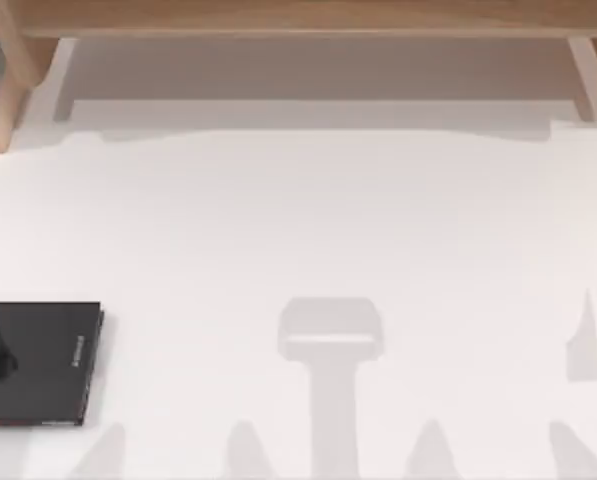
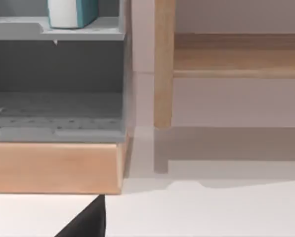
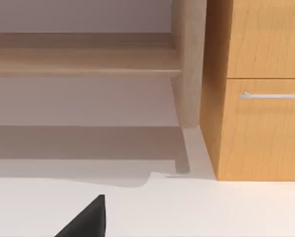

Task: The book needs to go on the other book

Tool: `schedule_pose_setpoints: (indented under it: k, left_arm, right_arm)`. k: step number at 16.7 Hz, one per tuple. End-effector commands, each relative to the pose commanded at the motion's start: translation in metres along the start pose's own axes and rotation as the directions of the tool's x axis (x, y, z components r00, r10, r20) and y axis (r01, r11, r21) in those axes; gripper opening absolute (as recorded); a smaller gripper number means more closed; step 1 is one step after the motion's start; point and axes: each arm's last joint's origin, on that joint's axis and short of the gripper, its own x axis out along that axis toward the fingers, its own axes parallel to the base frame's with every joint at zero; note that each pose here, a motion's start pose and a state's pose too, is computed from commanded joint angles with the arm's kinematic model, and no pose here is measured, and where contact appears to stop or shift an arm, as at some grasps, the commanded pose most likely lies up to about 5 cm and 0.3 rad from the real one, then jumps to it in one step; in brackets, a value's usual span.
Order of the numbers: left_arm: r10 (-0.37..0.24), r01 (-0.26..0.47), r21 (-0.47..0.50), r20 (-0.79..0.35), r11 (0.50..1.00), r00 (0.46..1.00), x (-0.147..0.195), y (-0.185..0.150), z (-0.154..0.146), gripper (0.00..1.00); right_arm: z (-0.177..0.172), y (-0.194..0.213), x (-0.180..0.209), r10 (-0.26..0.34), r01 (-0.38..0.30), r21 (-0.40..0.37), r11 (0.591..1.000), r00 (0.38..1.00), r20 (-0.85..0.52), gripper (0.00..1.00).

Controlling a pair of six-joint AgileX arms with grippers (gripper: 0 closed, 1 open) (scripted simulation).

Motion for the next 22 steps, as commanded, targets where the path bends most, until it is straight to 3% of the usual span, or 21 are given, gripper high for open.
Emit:
schedule_pose_setpoints:
  k: [5, 11, 16, 22]
  left_arm:
    - [0.005, -0.005, -0.001, 0.024, 1.000, 1.000, 0.001, 0.001, 0.018, 1.00]
    - [0.001, -0.001, -0.003, 0.062, 1.000, 0.998, 0.033, 0.010, 0.099, 1.00]
    - [-0.011, 0.011, -0.012, 0.015, 1.000, 1.000, 0.125, 0.033, 0.146, 1.00]
    - [-0.008, 0.007, -0.025, -0.028, 1.000, 1.000, 0.255, 0.086, 0.129, 1.00]
  right_arm:
    - [0.000, 0.000, 0.000, 0.000, 0.000, 0.000, 1.000, 1.000, 0.000, 1.00]
    - [0.000, 0.000, 0.000, 0.000, 0.000, 0.000, 1.000, 1.000, 0.000, 1.00]
    - [0.000, 0.000, 0.000, 0.000, 0.000, 0.000, 1.000, 1.000, 0.000, 1.00]
    - [0.000, 0.000, 0.000, 0.000, 0.000, 0.000, 1.000, 1.000, 0.000, 1.00]
